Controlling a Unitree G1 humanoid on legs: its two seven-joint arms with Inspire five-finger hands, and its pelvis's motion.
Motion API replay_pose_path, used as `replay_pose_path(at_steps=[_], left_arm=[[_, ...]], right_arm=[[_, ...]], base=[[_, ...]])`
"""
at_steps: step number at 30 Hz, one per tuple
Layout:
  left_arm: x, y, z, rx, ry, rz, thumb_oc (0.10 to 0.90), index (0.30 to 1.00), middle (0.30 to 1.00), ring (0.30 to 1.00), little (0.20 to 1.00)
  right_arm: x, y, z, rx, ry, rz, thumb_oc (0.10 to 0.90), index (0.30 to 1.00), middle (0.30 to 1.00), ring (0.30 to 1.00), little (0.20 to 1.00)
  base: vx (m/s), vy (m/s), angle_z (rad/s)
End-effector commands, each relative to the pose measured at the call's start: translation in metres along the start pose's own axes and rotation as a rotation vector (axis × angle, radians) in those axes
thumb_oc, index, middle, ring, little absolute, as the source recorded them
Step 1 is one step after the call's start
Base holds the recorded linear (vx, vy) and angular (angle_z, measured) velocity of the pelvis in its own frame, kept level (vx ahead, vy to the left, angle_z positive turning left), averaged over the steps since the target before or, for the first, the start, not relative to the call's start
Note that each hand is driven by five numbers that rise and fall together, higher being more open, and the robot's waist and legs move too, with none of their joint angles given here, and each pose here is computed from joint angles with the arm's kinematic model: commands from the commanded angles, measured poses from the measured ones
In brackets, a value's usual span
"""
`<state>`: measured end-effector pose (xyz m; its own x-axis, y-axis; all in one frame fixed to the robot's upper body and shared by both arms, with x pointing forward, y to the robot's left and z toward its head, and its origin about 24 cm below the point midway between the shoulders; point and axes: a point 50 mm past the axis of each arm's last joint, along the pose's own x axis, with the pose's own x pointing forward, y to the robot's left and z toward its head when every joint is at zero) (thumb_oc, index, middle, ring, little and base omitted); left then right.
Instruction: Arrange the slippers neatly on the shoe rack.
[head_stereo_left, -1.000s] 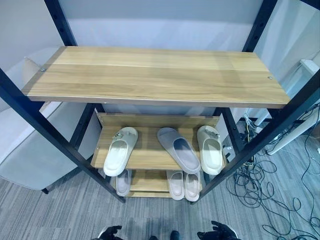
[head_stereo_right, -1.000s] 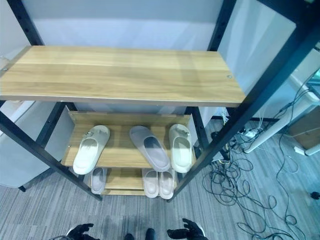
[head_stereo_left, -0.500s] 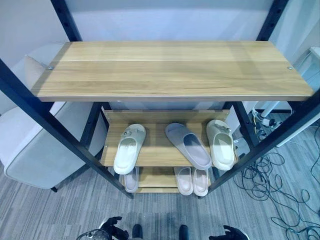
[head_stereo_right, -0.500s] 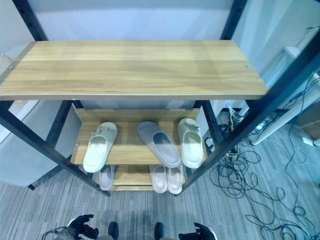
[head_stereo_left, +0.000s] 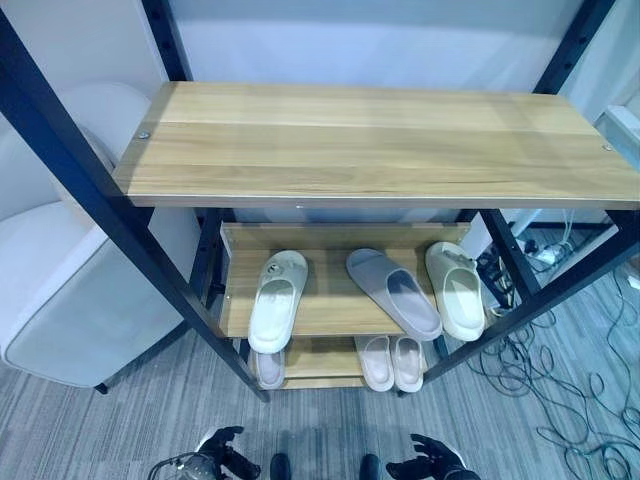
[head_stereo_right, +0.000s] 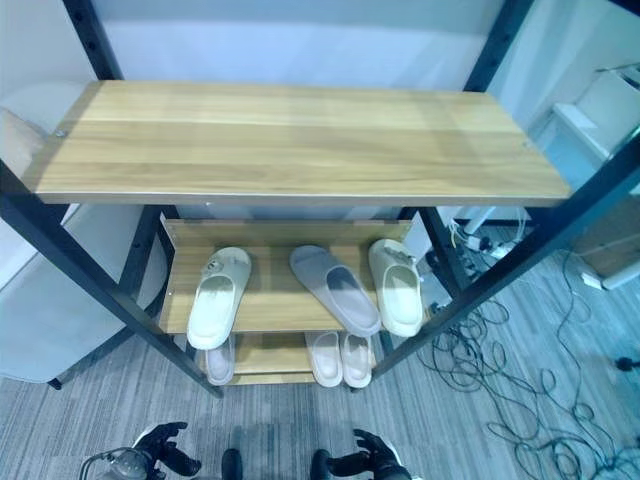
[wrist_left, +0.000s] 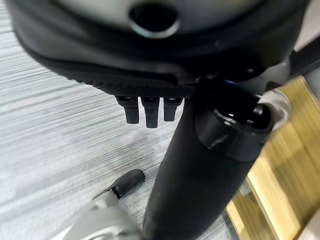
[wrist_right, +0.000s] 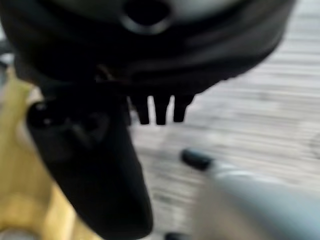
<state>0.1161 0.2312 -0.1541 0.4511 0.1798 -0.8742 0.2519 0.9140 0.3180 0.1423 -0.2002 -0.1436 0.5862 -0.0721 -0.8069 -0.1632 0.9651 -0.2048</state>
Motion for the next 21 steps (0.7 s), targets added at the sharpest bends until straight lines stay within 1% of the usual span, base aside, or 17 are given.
replay_pose_path(at_steps=[1, 2, 3, 6, 10, 12, 15, 21], left_arm=[[0.005, -0.002, 0.027, 0.044, -0.07, -0.008, 0.8, 0.9, 0.9, 0.9, 0.9], [0.005, -0.002, 0.027, 0.044, -0.07, -0.008, 0.8, 0.9, 0.9, 0.9, 0.9], [0.005, -0.006, 0.029, 0.072, -0.08, -0.02, 0.8, 0.9, 0.9, 0.9, 0.9], [0.005, -0.01, 0.039, 0.11, -0.118, -0.028, 0.8, 0.9, 0.9, 0.9, 0.9], [0.005, -0.015, 0.046, 0.155, -0.149, -0.042, 0.8, 0.9, 0.9, 0.9, 0.9], [0.005, -0.017, 0.043, 0.177, -0.143, -0.052, 0.8, 0.9, 0.9, 0.9, 0.9], [0.005, -0.018, 0.042, 0.174, -0.142, -0.055, 0.8, 0.9, 0.9, 0.9, 0.9], [0.004, -0.023, 0.038, 0.164, -0.137, -0.066, 0.8, 0.9, 0.9, 0.9, 0.9]], right_arm=[[0.0, -0.011, 0.043, -0.048, -0.207, -0.015, 0.8, 0.9, 0.9, 0.9, 0.9], [0.0, -0.011, 0.043, -0.048, -0.207, -0.015, 0.8, 0.9, 0.9, 0.9, 0.9], [-0.004, -0.007, 0.06, -0.058, -0.296, 0.014, 0.8, 0.9, 0.9, 0.9, 0.9], [-0.015, -0.004, 0.088, -0.086, -0.446, 0.061, 0.8, 0.9, 0.9, 0.9, 0.9], [-0.042, -0.006, 0.121, -0.129, -0.652, 0.14, 0.8, 0.9, 0.9, 0.9, 0.9], [-0.06, -0.006, 0.129, -0.114, -0.731, 0.213, 0.8, 0.9, 0.9, 0.9, 0.9], [-0.066, -0.003, 0.131, -0.094, -0.752, 0.262, 0.8, 0.9, 0.9, 0.9, 0.9], [-0.086, -0.002, 0.15, -0.061, -0.858, 0.341, 0.8, 0.9, 0.9, 0.9, 0.9]], base=[[-0.03, -0.046, 0.02], [-0.02, -0.039, 0.07], [-0.02, -0.022, 0.08], [-0.02, -0.014, 0.02], [0.0, 0.001, -0.01], [0.02, 0.007, -0.06], [0.0, 0.0, 0.0], [0.0, 0.0, 0.0]])
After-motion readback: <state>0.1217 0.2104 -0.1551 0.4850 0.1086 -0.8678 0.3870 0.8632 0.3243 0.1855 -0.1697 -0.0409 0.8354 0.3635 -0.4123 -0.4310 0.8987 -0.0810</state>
